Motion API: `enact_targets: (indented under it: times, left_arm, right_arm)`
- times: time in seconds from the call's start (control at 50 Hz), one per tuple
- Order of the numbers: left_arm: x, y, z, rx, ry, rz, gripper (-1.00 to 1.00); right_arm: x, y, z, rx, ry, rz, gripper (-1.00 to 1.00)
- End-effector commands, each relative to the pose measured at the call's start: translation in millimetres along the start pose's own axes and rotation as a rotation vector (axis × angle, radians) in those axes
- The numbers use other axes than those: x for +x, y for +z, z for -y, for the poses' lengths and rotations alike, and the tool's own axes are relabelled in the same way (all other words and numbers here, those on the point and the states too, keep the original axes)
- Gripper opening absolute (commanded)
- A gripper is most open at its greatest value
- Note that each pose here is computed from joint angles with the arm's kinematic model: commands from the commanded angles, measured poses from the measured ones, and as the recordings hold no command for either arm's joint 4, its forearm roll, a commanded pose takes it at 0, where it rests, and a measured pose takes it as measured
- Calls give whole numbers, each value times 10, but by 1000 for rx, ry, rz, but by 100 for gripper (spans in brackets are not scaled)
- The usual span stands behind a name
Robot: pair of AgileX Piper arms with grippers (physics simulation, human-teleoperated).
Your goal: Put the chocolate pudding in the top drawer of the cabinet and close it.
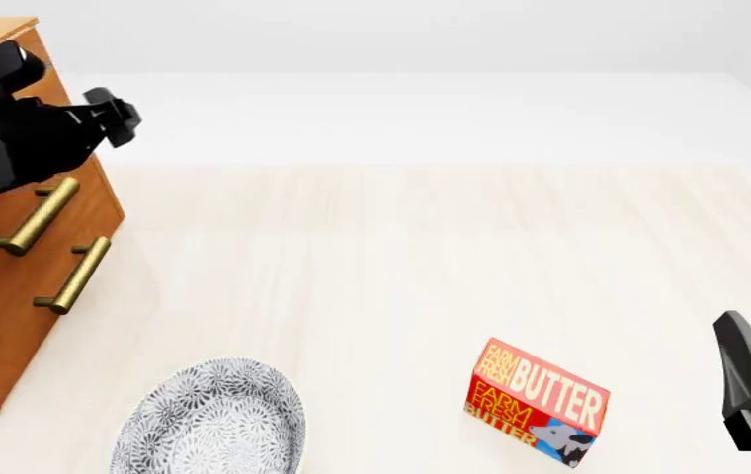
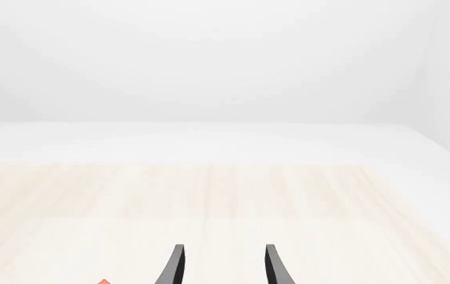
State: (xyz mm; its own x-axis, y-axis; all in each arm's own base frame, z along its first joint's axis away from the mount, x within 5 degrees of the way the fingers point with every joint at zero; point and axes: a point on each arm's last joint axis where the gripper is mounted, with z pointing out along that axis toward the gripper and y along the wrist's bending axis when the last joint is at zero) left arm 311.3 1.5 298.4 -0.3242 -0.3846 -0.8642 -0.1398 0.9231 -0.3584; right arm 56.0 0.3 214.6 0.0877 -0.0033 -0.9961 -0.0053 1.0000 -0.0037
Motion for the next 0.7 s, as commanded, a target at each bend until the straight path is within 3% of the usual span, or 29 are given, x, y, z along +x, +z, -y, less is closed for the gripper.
enact_targets:
  times: [0.02, 0.36, 0.7]
  left_arm:
    - [-26, -31, -85, -24, 12, 12, 100]
    - [-65, -112, -221, -65, 26, 28, 100]
    - [-133, -242, -179, -56, 40, 48, 100]
  right_arm:
    - [0, 0, 0, 0, 0, 0, 100]
    - [0, 0, 0, 0, 0, 0, 100]
    - [0, 0, 0, 0, 0, 0, 100]
